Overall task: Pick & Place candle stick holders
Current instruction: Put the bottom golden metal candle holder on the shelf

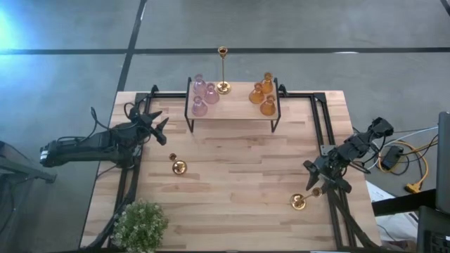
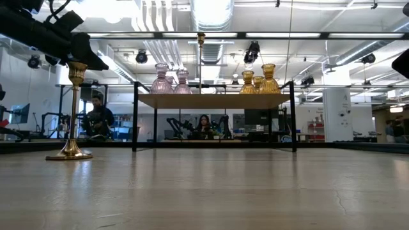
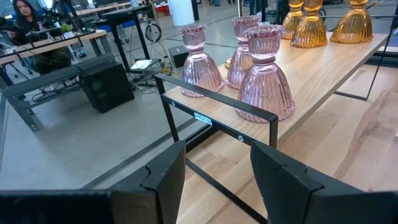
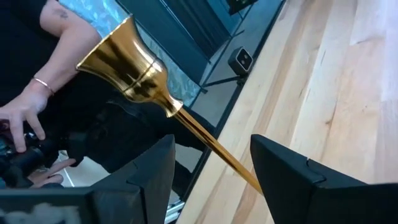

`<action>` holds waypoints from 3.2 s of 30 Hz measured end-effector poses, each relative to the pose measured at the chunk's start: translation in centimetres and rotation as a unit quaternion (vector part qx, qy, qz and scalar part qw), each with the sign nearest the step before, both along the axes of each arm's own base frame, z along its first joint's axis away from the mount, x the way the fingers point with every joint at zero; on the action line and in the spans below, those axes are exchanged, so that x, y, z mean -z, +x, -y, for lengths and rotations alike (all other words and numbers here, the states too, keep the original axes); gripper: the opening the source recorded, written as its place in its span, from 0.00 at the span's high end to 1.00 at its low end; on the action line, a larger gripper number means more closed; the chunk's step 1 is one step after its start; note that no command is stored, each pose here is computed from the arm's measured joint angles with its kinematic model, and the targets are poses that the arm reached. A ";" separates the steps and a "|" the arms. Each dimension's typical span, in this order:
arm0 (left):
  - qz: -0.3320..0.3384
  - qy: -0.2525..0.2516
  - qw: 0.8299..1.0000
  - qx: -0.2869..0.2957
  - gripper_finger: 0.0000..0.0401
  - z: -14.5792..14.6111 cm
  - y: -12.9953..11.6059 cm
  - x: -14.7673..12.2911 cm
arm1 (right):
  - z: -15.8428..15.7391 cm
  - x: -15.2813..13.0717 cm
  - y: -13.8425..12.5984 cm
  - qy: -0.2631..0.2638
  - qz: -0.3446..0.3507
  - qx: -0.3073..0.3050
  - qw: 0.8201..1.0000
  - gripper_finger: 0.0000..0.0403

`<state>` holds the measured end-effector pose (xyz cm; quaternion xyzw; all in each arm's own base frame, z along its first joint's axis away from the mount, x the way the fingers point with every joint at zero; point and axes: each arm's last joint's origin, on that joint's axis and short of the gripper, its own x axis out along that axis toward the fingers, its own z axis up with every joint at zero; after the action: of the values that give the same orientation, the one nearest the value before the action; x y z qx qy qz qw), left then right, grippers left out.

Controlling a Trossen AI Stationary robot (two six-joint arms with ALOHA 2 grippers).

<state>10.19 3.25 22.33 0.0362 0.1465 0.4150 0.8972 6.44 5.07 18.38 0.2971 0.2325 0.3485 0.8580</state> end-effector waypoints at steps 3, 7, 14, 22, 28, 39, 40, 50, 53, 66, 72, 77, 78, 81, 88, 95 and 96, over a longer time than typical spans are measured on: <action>0.000 0.000 1.000 0.000 0.53 0.0 0.0 0.0 | -0.1 0.3 0.1 0.001 0.001 0.000 1.000 0.50; 0.000 0.000 1.000 0.000 0.54 0.0 0.0 0.0 | -0.2 0.7 0.3 0.012 0.005 0.001 1.000 0.50; 0.000 0.000 1.000 0.000 0.54 0.0 0.0 0.0 | -0.7 1.2 0.5 0.036 0.004 -0.013 0.999 0.50; 0.000 0.000 1.000 0.000 0.54 0.0 0.0 0.0 | -1.1 1.3 0.6 0.039 0.010 -0.021 0.999 0.50; 0.000 0.000 1.000 0.000 0.54 0.0 0.0 0.0 | -1.1 1.4 0.7 0.034 0.006 -0.012 0.999 0.50; 0.000 0.000 1.000 0.000 0.54 0.0 0.0 0.0 | -1.4 1.3 1.1 0.038 0.010 -0.009 0.999 0.52; 0.000 0.000 1.000 0.000 0.54 0.0 0.0 0.0 | -1.4 1.3 1.2 0.039 0.012 -0.009 0.999 0.53; 0.000 0.000 1.000 0.000 0.54 0.0 0.0 0.0 | -1.6 1.5 1.5 0.051 0.007 0.004 0.999 0.68; 0.000 0.000 1.000 0.000 0.54 0.0 0.0 0.0 | -1.6 1.4 1.5 0.059 0.005 0.008 0.998 0.76; 0.000 0.000 1.000 0.000 0.54 0.0 0.0 0.0 | -1.1 -2.7 1.3 0.079 0.095 0.050 0.991 0.97; 0.000 0.000 1.000 0.000 0.54 0.0 0.0 0.0 | -0.1 -6.9 1.1 0.025 0.203 0.149 0.967 0.97; 0.000 0.000 1.000 0.000 0.53 0.0 0.0 0.0 | 1.0 -11.6 0.7 -0.051 0.282 0.264 0.921 0.97; 0.000 0.000 1.000 0.000 0.53 0.0 0.0 0.0 | 1.2 -12.6 0.6 -0.067 0.289 0.290 0.910 0.97; 0.000 0.000 1.000 0.000 0.54 0.0 0.0 0.0 | 1.5 -15.3 0.8 -0.136 0.291 0.346 0.882 0.97; 0.000 0.000 1.000 0.000 0.54 0.0 0.0 0.0 | 1.7 -22.3 1.5 -0.247 0.279 0.391 0.841 0.97; 0.000 0.000 1.000 0.000 0.54 0.0 0.0 0.0 | 2.7 -29.2 2.1 -0.305 0.265 0.440 0.802 0.97; 0.000 0.000 1.000 0.000 0.54 0.0 0.0 0.0 | 2.9 -30.0 2.4 -0.312 0.258 0.450 0.796 0.97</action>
<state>10.19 3.25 22.33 0.0362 0.1465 0.4150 0.8972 8.83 2.22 48.35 -0.0168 -0.0614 -0.1046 0.9925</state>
